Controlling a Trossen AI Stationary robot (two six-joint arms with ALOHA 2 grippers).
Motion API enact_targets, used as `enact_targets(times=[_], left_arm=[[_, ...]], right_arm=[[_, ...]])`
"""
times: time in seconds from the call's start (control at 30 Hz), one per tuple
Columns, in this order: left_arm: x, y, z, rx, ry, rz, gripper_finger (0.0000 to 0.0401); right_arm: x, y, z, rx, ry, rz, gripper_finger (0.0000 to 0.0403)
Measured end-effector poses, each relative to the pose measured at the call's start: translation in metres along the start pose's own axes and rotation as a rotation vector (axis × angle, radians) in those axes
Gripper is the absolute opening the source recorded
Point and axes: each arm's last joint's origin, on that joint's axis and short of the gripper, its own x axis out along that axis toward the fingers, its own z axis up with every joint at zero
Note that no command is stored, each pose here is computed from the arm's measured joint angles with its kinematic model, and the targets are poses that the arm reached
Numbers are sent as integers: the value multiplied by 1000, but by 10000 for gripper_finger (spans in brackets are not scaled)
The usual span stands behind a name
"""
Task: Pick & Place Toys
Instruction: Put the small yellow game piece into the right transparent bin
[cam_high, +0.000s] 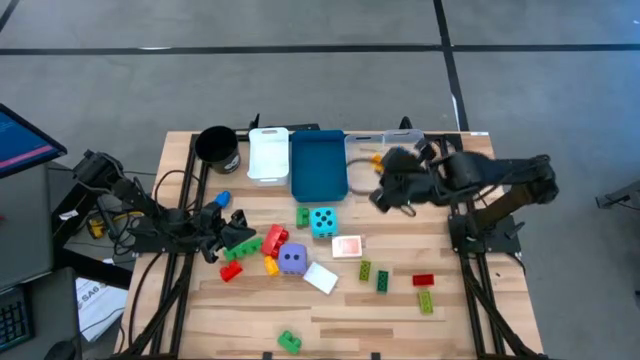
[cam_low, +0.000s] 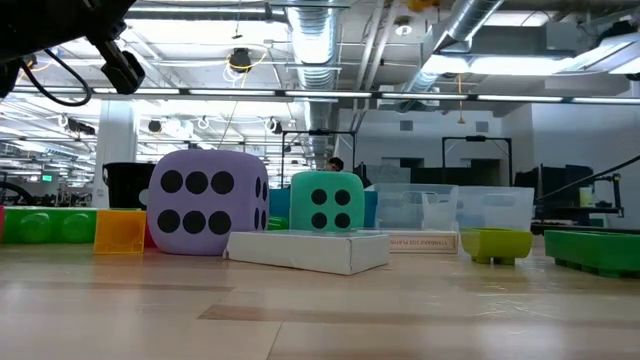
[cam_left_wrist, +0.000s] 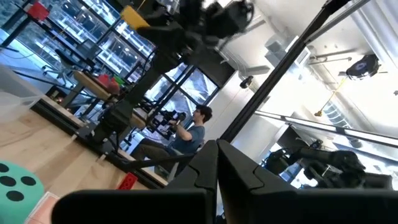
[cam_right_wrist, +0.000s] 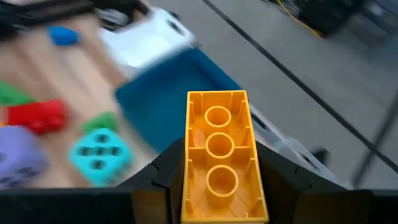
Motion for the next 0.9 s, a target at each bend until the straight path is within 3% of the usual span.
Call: enact_targets(times=[0.33,0.57,0.7,0.9], left_arm=[[0,0,0,0,0,0,0],[0,0,0,0,-1,-1,0],[0,0,0,0,-1,-1,0],[0,0,0,0,-1,-1,0]], right_arm=[[30,-71,12,133,121,-236,136],[80,-101,17,234,198,-240,136],[119,-115,1,284,258,-286,136],[176,-130,-44,354,385,-322,136]])
